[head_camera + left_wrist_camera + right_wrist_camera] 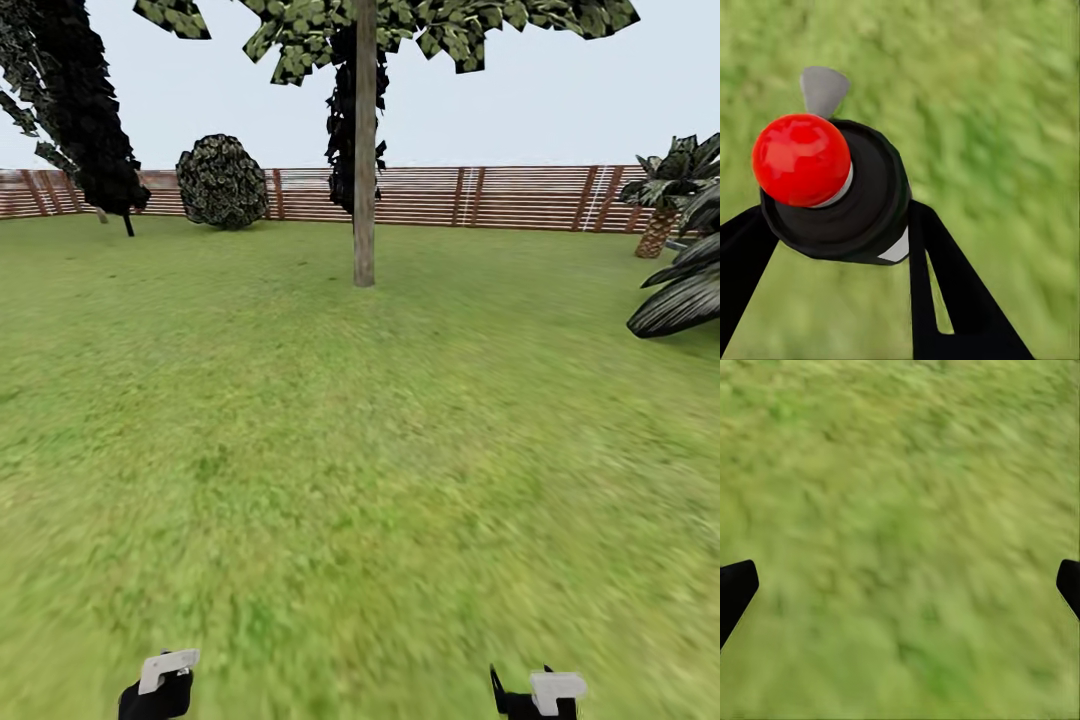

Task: In the garden, pick up the pesticide atomizer on the floor and spray pesticide onto both trees until each tree trunk is fully covered.

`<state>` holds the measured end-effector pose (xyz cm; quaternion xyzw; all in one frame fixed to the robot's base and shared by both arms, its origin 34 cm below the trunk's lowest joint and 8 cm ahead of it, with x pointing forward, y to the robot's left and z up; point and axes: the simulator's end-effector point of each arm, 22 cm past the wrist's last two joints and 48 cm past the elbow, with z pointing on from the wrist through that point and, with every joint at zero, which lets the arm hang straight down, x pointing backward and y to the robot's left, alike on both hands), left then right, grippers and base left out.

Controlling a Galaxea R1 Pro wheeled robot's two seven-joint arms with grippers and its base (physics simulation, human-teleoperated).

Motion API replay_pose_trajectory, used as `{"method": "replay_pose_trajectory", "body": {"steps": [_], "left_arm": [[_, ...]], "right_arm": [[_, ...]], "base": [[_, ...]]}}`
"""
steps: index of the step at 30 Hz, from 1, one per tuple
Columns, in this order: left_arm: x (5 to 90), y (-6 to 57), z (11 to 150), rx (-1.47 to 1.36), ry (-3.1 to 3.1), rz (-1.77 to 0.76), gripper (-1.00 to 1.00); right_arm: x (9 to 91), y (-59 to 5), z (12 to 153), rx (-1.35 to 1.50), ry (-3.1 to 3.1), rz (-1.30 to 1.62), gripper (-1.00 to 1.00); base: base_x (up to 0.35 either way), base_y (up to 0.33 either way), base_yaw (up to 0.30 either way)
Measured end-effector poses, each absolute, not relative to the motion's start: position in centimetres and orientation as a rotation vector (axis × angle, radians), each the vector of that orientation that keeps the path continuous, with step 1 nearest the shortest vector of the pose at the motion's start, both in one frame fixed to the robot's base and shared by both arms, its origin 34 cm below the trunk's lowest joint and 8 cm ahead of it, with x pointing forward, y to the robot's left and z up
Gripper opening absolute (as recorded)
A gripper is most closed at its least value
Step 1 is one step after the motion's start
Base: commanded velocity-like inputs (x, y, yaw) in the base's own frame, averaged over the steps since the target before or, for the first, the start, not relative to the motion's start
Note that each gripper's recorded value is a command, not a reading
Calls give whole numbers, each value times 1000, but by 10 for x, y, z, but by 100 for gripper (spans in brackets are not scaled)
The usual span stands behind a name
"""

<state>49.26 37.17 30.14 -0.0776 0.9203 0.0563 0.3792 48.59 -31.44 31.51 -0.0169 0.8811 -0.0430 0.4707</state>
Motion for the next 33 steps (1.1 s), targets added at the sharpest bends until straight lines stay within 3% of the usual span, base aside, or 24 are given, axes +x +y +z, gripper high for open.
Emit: {"method": "replay_pose_trajectory", "body": {"steps": [33], "left_arm": [[493, 372, 301, -198, 2351, 144, -100]], "right_arm": [[486, -314, 315, -41, 2159, -105, 100]], "base": [[339, 0, 0]]}}
